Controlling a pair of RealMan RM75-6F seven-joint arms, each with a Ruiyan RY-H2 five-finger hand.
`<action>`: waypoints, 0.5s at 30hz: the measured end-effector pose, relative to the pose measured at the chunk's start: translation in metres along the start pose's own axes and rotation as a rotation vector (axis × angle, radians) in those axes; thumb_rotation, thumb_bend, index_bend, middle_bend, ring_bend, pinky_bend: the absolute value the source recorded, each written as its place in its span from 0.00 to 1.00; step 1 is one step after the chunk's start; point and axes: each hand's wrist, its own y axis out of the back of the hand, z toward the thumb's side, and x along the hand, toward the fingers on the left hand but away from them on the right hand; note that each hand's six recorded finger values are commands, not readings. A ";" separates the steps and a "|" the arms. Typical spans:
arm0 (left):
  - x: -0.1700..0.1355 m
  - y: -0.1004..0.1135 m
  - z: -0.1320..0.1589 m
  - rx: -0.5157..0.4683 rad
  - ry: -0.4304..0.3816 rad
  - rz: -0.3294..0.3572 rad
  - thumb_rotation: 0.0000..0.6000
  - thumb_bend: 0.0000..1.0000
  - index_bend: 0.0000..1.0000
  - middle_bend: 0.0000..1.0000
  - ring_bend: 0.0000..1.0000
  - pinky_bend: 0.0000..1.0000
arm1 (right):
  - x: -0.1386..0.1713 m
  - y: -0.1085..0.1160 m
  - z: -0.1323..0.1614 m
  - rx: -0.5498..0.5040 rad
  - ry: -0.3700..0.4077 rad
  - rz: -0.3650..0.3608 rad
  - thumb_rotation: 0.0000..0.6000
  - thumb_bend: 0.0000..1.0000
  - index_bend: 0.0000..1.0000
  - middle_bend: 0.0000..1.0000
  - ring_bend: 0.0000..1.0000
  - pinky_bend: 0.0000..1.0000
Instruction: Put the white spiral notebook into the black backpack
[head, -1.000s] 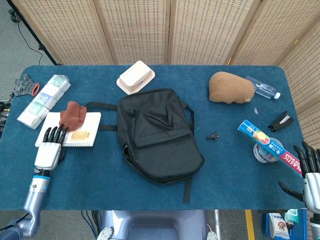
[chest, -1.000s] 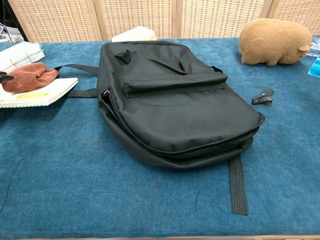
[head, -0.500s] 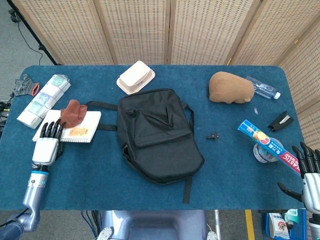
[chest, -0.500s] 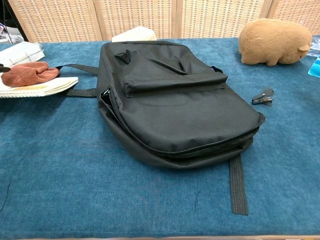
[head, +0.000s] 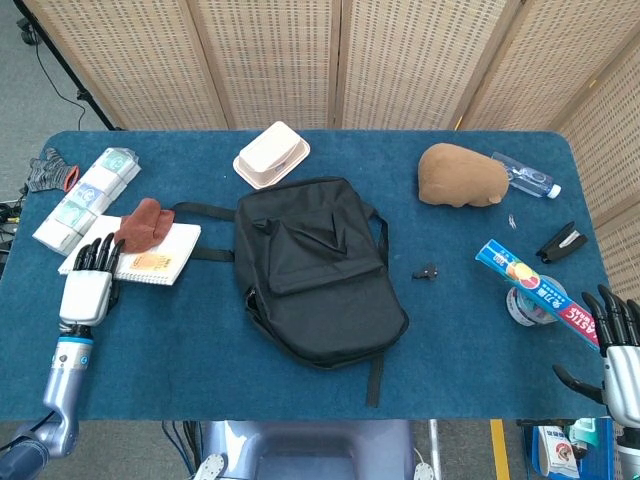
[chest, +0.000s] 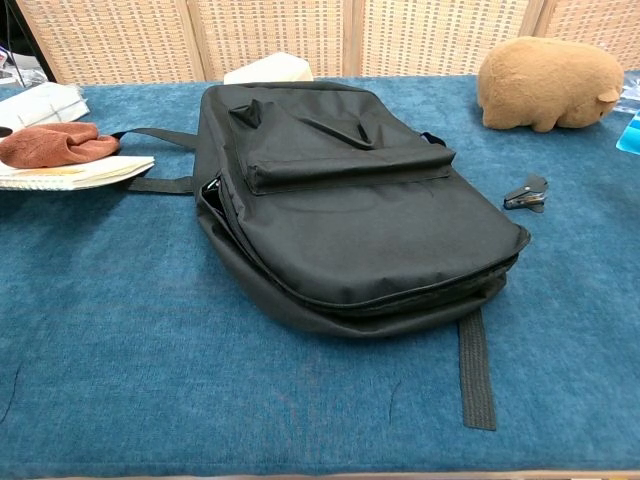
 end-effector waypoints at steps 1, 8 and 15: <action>0.001 0.000 0.000 0.001 0.000 0.000 1.00 0.66 0.02 0.05 0.07 0.16 | 0.000 0.000 0.000 0.000 -0.001 0.001 1.00 0.00 0.00 0.00 0.00 0.00; 0.008 0.004 -0.002 0.006 0.005 0.010 1.00 0.67 0.17 0.20 0.16 0.23 | 0.000 -0.001 -0.001 -0.001 -0.006 0.005 1.00 0.00 0.00 0.00 0.00 0.00; 0.010 0.006 -0.004 0.003 0.008 0.015 1.00 0.72 0.40 0.39 0.29 0.35 | 0.000 -0.002 0.000 -0.005 -0.006 0.008 1.00 0.00 0.00 0.00 0.00 0.00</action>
